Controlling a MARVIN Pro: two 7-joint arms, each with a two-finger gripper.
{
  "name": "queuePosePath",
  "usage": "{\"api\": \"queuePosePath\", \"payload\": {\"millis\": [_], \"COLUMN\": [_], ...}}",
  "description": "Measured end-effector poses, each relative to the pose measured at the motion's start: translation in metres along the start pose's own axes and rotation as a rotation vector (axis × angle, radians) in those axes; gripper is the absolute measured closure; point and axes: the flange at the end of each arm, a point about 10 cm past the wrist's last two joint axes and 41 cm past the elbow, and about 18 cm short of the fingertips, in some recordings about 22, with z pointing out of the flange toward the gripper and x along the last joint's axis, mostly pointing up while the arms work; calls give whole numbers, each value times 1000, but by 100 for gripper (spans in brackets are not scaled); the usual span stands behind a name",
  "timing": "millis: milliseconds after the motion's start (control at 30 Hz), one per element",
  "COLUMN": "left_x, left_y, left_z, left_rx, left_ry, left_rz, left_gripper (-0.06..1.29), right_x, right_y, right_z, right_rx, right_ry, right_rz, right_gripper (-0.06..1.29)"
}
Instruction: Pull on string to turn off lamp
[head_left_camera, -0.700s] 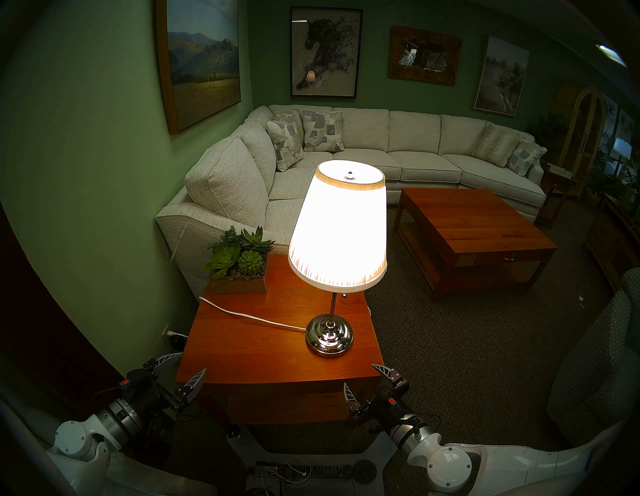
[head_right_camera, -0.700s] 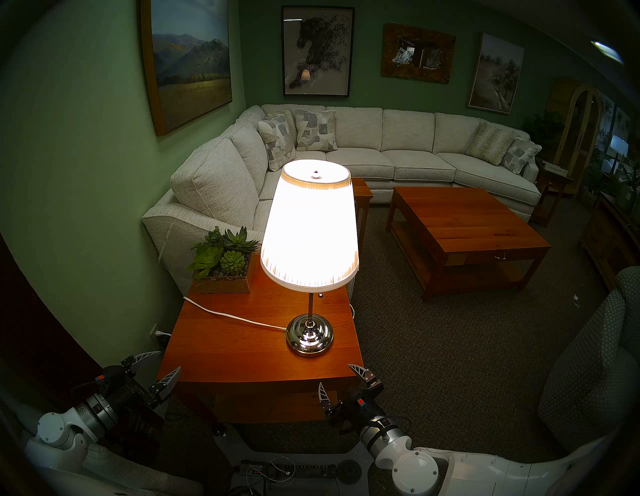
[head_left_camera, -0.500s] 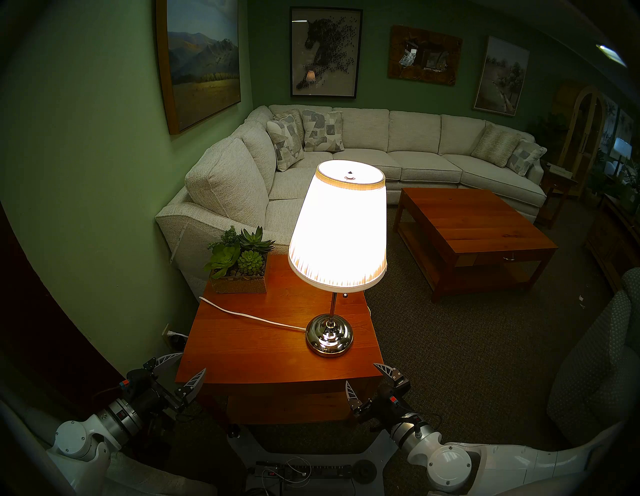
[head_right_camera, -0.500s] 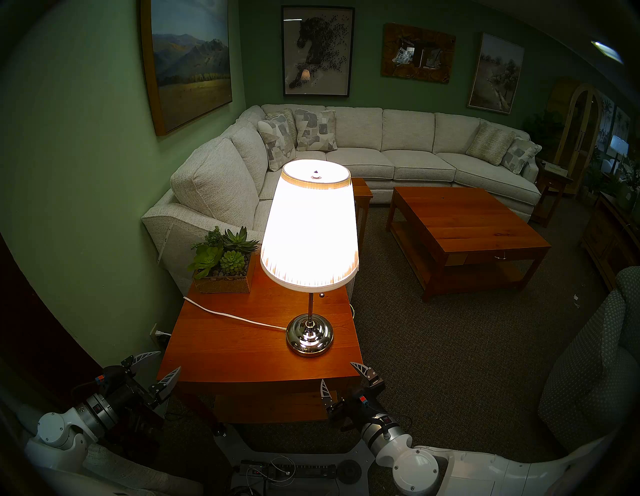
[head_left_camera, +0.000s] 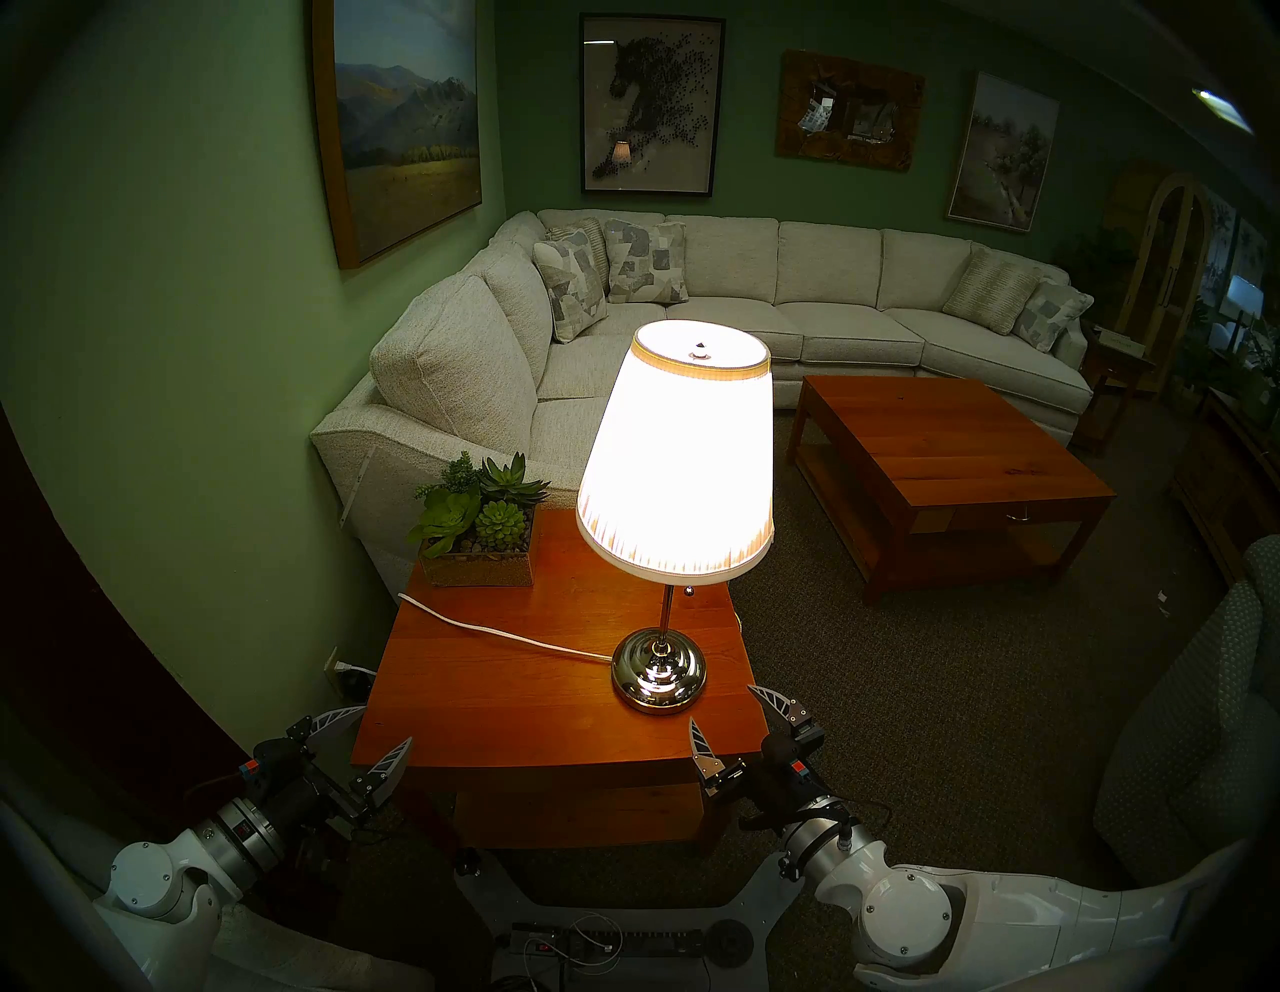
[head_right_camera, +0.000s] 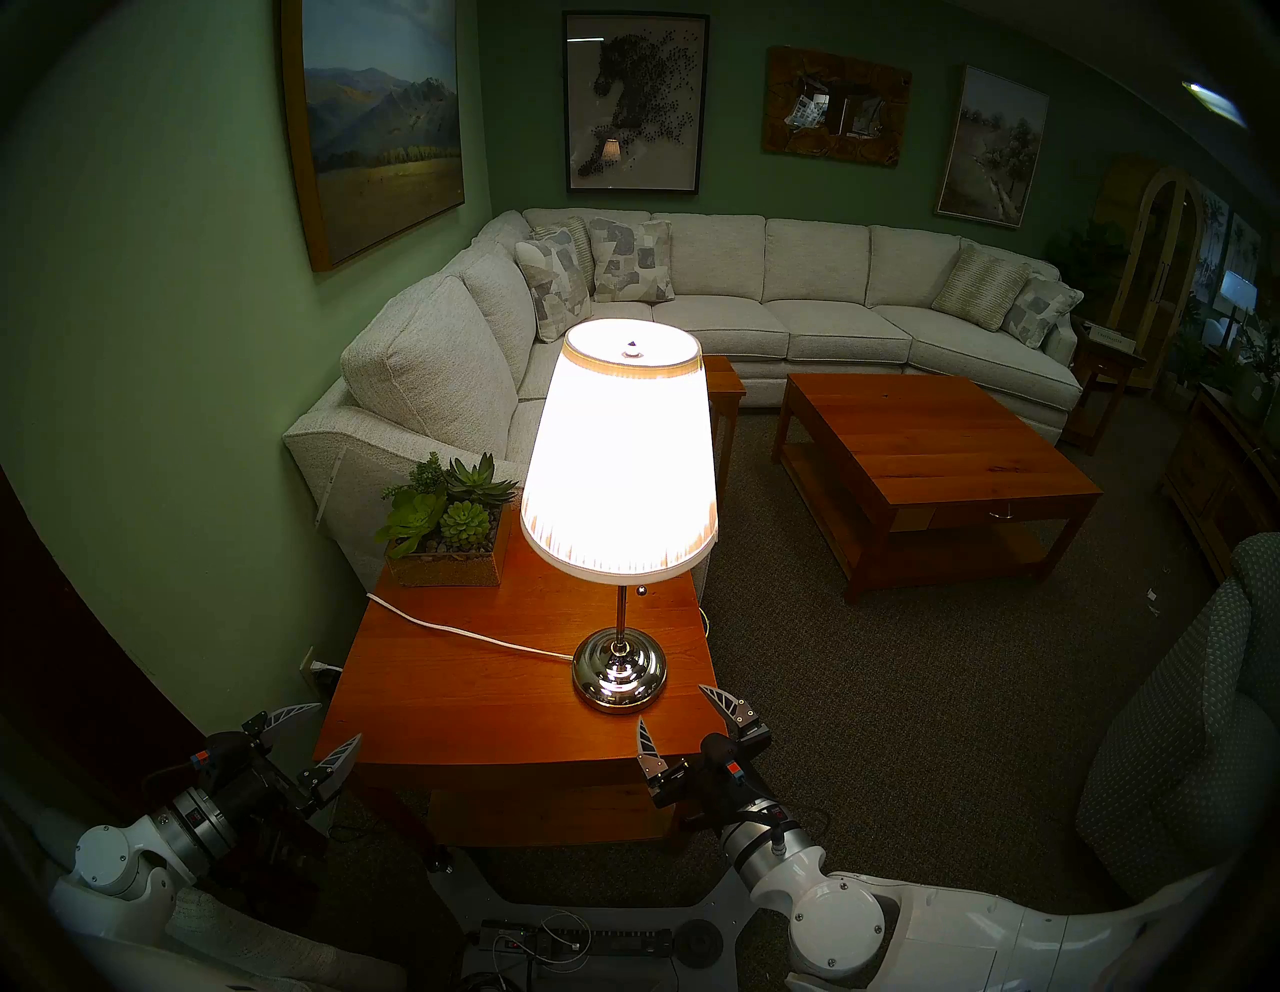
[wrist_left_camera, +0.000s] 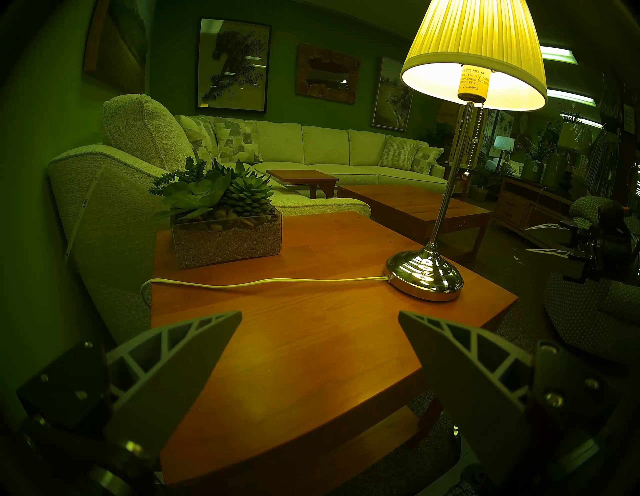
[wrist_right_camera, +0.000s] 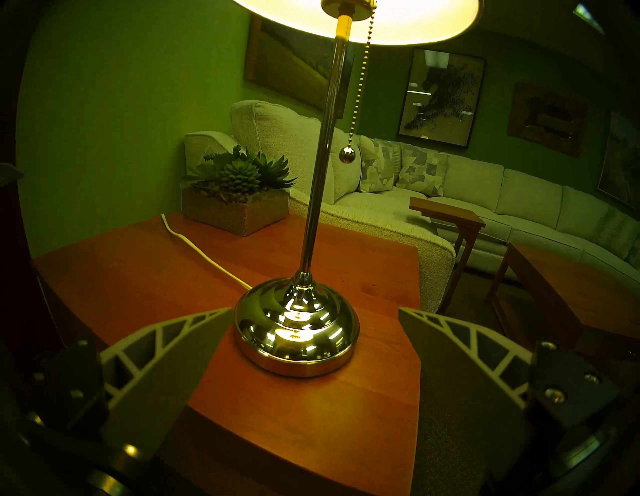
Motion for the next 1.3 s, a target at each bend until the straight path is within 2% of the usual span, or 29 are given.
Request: {"api": "queuePosePath", "payload": {"millis": [333,667,1033,1300], "left_x": [0,0,0,-1], "left_y": [0,0,0,0], "left_z": [0,0,0,0], "left_rx": [0,0,-1,-1], "left_ry": [0,-1,-1,-1], "left_rz": [0,0,0,-1], "left_gripper": [0,0,0,0], "right_x": [15,31,31,42], "right_y": [5,16,22,22], "right_z": [20,50,80,94], "right_rx": [-21,-18,-16,-8], "right_ry": [71,131,139,171], "right_rz": [17,6,0,6], "right_gripper": [-2,-2,-2,-2]}}
